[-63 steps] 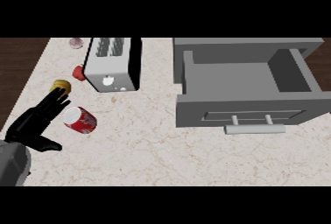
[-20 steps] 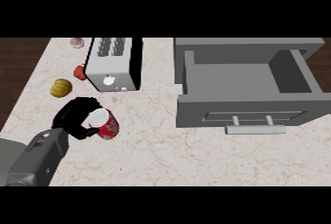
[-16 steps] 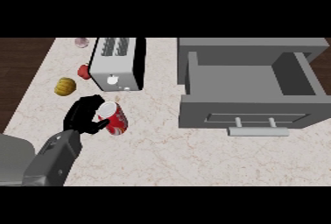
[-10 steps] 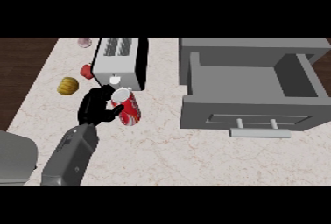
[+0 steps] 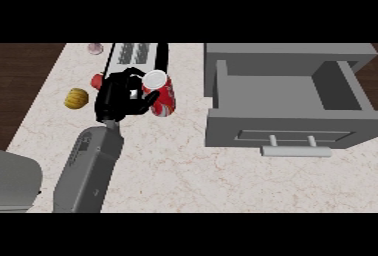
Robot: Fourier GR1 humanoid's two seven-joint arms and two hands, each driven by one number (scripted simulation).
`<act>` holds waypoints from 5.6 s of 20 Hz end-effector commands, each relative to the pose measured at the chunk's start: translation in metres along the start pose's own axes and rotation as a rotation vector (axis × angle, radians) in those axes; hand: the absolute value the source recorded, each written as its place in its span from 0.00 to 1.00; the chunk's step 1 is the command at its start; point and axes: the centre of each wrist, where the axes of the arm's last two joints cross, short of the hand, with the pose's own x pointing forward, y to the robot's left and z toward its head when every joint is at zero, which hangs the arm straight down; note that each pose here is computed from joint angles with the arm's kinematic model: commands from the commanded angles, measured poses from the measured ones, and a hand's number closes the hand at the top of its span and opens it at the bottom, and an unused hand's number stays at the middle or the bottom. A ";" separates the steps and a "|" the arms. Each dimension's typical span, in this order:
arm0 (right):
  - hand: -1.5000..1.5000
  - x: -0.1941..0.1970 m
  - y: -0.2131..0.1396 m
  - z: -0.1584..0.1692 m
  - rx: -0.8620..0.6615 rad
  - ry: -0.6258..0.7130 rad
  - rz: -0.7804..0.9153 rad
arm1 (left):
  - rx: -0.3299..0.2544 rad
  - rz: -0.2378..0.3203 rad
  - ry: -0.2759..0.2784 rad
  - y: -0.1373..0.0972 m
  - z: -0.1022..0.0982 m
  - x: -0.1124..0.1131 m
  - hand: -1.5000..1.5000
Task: Pick up the can, place it into the drawer and close the drawer
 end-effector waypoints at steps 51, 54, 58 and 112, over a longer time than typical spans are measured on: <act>0.00 -0.005 0.015 -0.020 0.060 -0.012 -0.029 | -0.002 -0.193 0.012 -0.251 -0.067 0.110 1.00; 0.00 -0.004 0.019 -0.041 0.076 -0.016 -0.044 | 0.004 -0.189 0.009 -0.254 -0.070 0.111 1.00; 0.00 0.001 0.010 -0.033 0.080 -0.029 -0.061 | 0.023 -0.208 0.050 -0.244 -0.064 0.088 1.00; 0.00 0.009 0.165 -0.158 0.270 -0.419 0.783 | 0.091 -0.170 -0.036 -0.260 -0.066 0.106 0.00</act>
